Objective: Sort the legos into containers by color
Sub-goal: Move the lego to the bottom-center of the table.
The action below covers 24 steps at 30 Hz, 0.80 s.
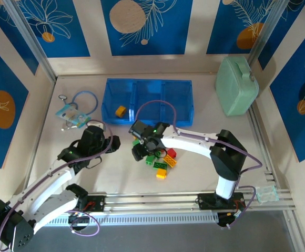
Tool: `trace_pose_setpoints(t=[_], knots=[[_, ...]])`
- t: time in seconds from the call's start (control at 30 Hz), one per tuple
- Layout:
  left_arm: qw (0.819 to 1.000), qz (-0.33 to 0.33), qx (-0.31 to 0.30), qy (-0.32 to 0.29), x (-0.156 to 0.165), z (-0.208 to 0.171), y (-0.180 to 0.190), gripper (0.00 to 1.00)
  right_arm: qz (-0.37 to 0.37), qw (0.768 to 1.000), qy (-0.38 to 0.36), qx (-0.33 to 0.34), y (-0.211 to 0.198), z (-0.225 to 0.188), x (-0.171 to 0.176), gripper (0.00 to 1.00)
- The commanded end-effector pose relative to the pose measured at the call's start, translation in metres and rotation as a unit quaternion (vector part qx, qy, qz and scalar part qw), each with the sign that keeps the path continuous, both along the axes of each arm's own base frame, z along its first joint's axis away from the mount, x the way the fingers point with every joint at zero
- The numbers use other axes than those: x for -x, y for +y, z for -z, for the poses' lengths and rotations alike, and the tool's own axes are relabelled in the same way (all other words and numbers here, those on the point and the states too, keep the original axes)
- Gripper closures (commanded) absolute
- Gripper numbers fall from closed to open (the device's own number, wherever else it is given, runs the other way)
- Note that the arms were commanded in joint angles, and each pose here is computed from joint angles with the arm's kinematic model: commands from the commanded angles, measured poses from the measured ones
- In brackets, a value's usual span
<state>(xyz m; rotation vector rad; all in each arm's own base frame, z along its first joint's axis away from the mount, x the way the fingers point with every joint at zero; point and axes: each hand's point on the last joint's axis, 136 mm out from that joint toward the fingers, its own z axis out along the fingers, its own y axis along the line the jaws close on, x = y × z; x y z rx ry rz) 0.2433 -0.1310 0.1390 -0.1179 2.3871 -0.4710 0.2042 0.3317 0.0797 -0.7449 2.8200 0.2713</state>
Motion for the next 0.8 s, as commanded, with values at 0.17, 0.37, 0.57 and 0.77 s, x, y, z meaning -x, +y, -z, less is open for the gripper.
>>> trace_pose_setpoints(t=[0.17, 0.37, 0.57, 0.77], knots=[[1.000, -0.008, -0.005, 0.013, 0.006, 0.010, 0.004, 0.32, 0.051, 0.996, 0.036, 0.062, -0.010, 0.024, 0.017, 0.31], [1.000, -0.011, -0.006, 0.014, 0.006, 0.013, 0.005, 0.32, 0.074, 0.993, 0.028, 0.083, -0.017, 0.030, 0.016, 0.33], [1.000, -0.012, -0.006, 0.017, 0.006, 0.016, 0.005, 0.32, 0.076, 0.992, 0.024, 0.093, -0.016, 0.036, 0.016, 0.33], [1.000, -0.012, -0.006, 0.018, 0.005, 0.018, 0.004, 0.32, 0.072, 0.993, 0.026, 0.094, -0.009, 0.040, 0.019, 0.35]])
